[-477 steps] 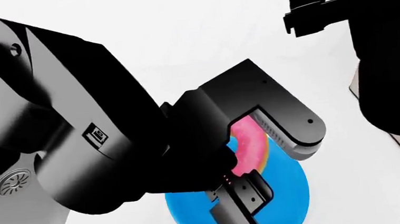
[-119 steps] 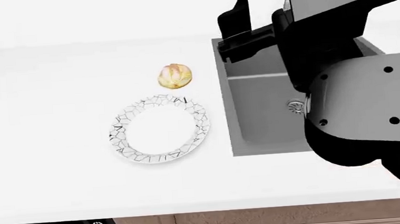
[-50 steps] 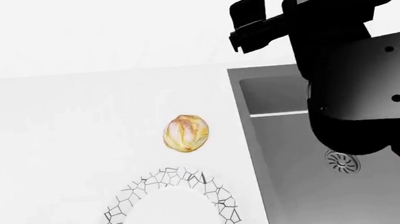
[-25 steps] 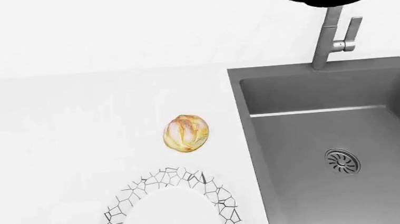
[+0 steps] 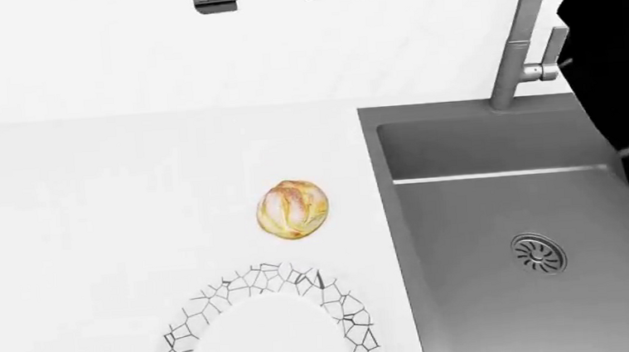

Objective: Place the pastries on the plates.

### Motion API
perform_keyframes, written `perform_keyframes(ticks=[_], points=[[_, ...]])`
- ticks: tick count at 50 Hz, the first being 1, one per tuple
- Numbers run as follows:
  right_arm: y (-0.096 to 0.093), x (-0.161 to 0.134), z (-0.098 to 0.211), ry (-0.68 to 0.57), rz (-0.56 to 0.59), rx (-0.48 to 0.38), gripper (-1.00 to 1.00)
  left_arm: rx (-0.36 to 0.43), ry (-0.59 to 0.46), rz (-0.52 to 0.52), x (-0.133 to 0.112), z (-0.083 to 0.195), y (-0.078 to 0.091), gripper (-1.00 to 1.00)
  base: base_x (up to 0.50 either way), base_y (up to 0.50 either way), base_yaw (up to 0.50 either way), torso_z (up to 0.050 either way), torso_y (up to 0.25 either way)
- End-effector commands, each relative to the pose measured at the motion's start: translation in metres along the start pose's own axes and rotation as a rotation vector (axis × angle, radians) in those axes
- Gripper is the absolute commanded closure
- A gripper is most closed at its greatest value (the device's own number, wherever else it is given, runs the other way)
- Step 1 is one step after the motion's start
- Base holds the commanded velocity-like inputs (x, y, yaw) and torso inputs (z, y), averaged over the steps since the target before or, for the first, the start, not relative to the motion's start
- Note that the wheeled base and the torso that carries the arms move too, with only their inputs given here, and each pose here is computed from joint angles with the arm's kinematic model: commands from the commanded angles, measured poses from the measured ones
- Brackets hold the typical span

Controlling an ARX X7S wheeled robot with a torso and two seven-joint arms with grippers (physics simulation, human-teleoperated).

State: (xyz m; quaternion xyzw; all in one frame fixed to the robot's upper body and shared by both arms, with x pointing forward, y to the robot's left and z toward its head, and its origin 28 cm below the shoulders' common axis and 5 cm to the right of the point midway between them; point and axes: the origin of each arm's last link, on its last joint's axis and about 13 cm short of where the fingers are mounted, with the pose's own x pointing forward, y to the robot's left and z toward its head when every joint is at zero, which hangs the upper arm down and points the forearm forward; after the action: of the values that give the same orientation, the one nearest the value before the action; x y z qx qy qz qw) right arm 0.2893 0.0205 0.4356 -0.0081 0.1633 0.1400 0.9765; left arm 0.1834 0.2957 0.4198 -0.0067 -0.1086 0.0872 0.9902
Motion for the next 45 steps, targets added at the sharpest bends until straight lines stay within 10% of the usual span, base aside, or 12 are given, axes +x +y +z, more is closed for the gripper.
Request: perform_keyframes(ticks=[1, 45], points=[[-0.005, 0.032, -0.022, 0.15, 0.04, 0.092, -1.0, 0.004, -0.004, -0.004, 0.0, 0.002, 0.0, -1.0, 0.0, 0.0, 0.0, 0.0, 0.0], [-0.007, 0.034, -0.084, 0.415, 0.13, -0.164, -1.0, 0.01, -0.002, -0.017, 0.0, 0.004, -0.003, -1.0, 0.0, 0.0, 0.0, 0.0, 0.0]])
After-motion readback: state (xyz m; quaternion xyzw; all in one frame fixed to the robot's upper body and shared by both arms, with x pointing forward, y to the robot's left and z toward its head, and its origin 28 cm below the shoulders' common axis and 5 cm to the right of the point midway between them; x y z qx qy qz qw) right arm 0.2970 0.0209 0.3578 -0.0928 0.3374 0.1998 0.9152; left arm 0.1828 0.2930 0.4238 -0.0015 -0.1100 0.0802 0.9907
